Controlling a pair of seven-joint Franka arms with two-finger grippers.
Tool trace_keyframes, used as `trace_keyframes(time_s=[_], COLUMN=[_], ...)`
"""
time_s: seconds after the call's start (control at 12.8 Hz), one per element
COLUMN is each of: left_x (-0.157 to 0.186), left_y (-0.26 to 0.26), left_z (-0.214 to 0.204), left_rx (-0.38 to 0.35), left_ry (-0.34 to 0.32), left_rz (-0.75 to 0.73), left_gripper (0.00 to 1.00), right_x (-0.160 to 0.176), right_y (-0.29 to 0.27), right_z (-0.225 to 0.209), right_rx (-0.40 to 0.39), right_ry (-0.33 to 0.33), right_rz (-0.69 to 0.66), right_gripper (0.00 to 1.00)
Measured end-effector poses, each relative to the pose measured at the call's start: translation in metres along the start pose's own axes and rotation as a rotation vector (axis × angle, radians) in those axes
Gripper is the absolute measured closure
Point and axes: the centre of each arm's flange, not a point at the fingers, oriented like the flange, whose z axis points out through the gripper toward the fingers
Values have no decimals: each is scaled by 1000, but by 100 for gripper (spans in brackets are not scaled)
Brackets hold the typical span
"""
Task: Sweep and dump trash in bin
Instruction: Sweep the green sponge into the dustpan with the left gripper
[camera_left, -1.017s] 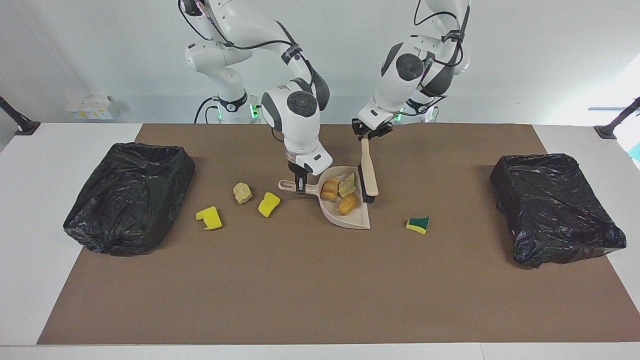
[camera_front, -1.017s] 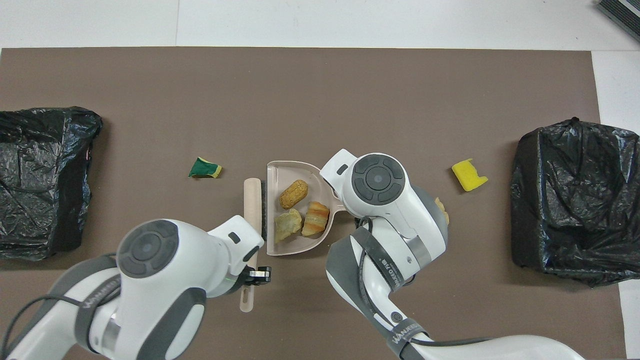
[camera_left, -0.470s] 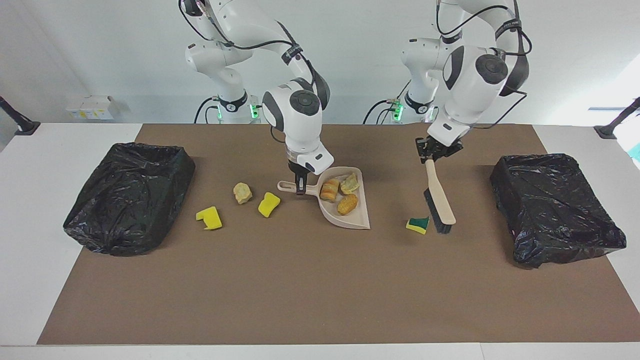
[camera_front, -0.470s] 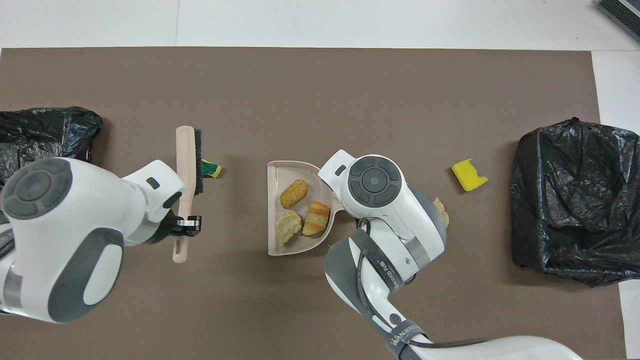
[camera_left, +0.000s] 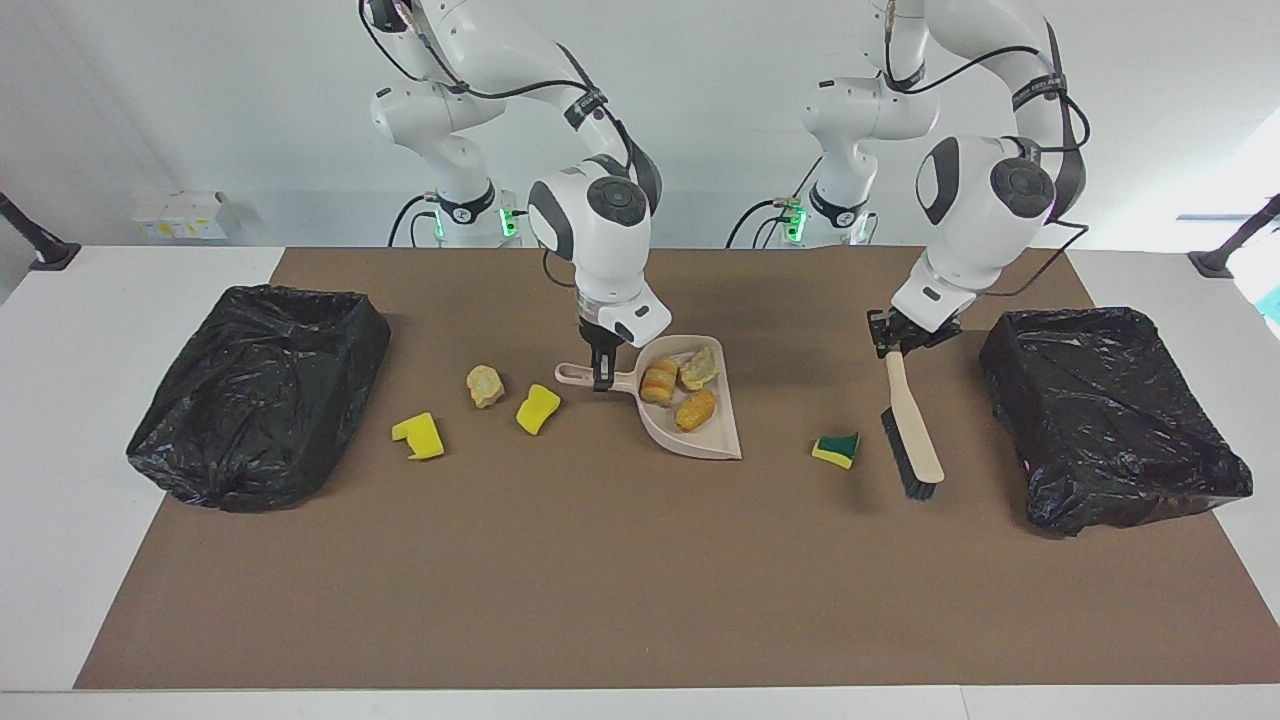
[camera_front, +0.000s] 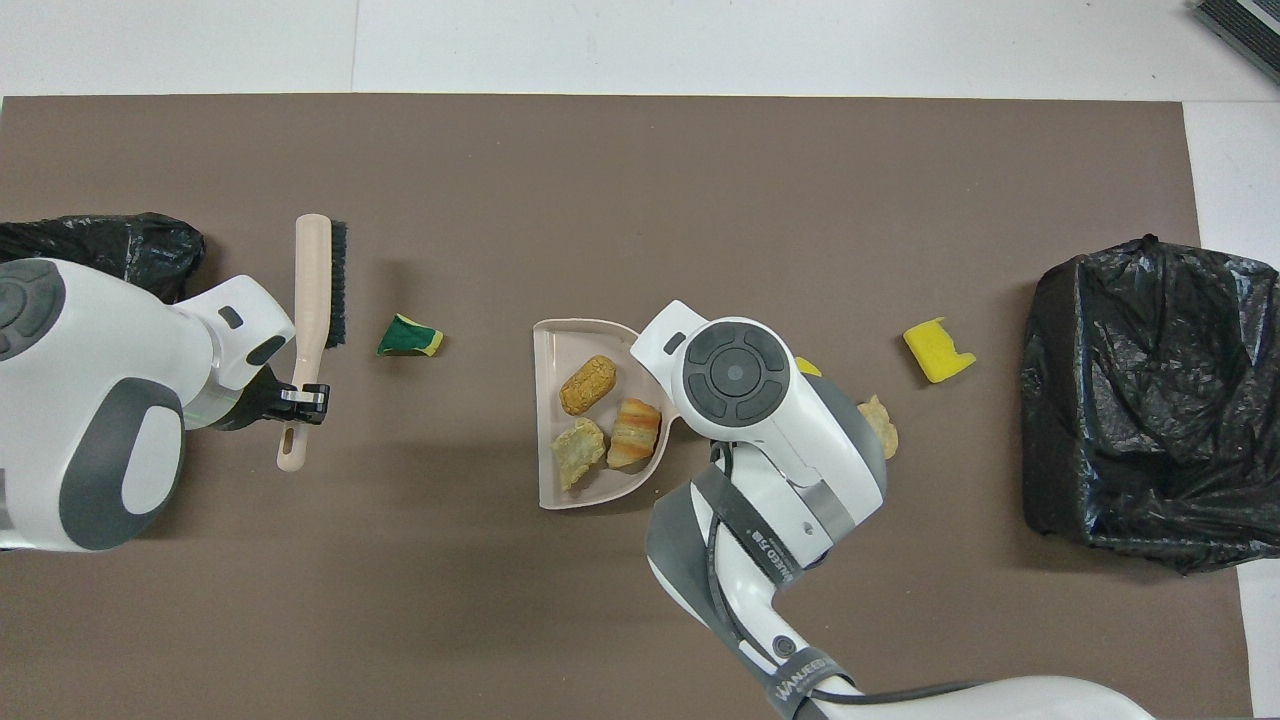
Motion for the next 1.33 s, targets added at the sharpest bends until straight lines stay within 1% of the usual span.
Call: trace_keyframes(time_s=[0.16,0.31,0.55,0.7,0.86,1.1,1.33], left_x=[-12,-31,-61,-79,-89,-93,-103], left_y=[29,70,142,182,199,194,193], left_z=[12,16,18,18,15,-1,-39], left_rx=[12,25,-15,-31,-31,-32,-51], left_ry=[-26,-36,-57,-63,-67,-91,-50], left_rz=[55,93,95,97,95,79,32], left_gripper=[74,74,74,74,74,74,74], right_x=[0,2,16,24,24,23,18], right_y=[0,0,-2,-6,-6,-6,0], right_z=[1,6,11,11,11,13,10], right_rx=[1,2,-17,-29,-30,-28,-33], right_ry=[-1,-2,13,8,6,4,8], right_rz=[-1,2,33,59,64,66,75], right_gripper=[68,68,68,68,68,68,68])
